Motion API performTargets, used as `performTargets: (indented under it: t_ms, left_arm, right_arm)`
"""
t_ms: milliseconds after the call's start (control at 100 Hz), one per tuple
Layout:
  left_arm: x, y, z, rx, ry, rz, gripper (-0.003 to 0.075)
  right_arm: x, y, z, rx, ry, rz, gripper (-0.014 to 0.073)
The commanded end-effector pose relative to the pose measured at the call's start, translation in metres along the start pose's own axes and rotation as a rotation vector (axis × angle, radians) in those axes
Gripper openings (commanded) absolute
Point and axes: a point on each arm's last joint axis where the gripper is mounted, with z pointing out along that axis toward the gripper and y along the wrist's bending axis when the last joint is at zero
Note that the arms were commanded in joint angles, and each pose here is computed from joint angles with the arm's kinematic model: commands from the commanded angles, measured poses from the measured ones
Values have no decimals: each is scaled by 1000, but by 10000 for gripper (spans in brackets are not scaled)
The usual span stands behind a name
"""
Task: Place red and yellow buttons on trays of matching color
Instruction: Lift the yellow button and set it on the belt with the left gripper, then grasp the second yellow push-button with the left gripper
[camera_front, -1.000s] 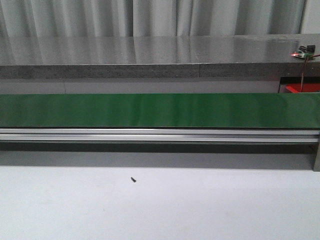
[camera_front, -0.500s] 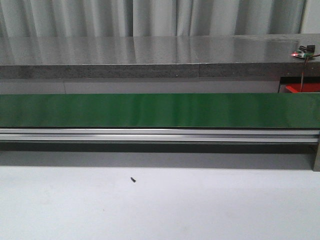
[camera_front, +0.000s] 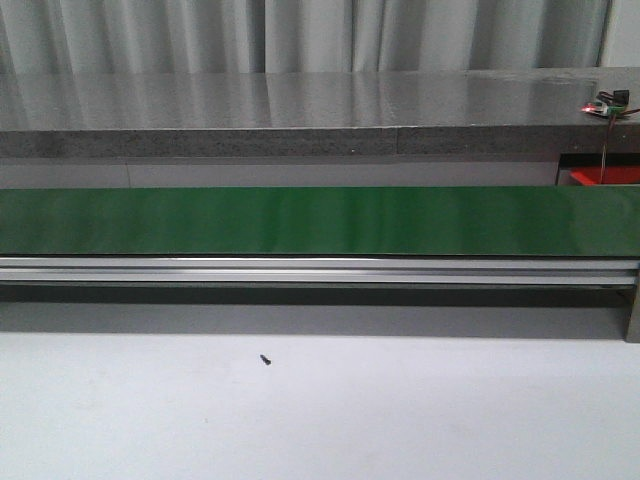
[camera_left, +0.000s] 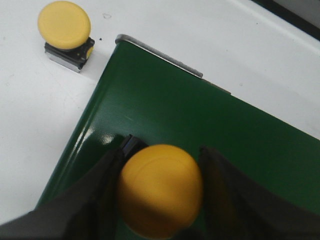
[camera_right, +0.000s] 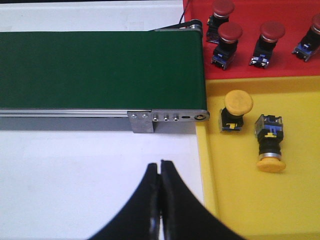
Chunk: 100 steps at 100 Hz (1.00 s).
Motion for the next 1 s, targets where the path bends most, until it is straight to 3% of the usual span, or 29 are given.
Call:
performTargets:
  t_ms: [0,250,350,440,520,720,990]
  left_arm:
    - [-12,-11,-15,37,-103,-2,251]
    - [-14,-7,-4,26,-116,13,267]
    - [-14,-7,-4,26,-116,13,364]
    - [-14,-7,-4,27,-116,11,507]
    - [-14,-9,-6,40,-113,0,571]
    - [-18,-14,-27,84,-188,-36,567]
    - [-29,13,-37,76,-251,-187,567]
  right_arm:
    - [-11,1,-5,-3,-77,-9,-67]
    - [-11,1,-5,-3,-74,-9,-67]
    - [-11,1,-5,-3,-76,-9,-67]
    - [-11,1,-5,-3,-76,-9,-67]
    - [-11,1,-5,-3,-76,-9,-67]
    - [-11,1,-5,-3,-76,-9,-67]
    - [-11,1,-5,-3,-83,-9,-67]
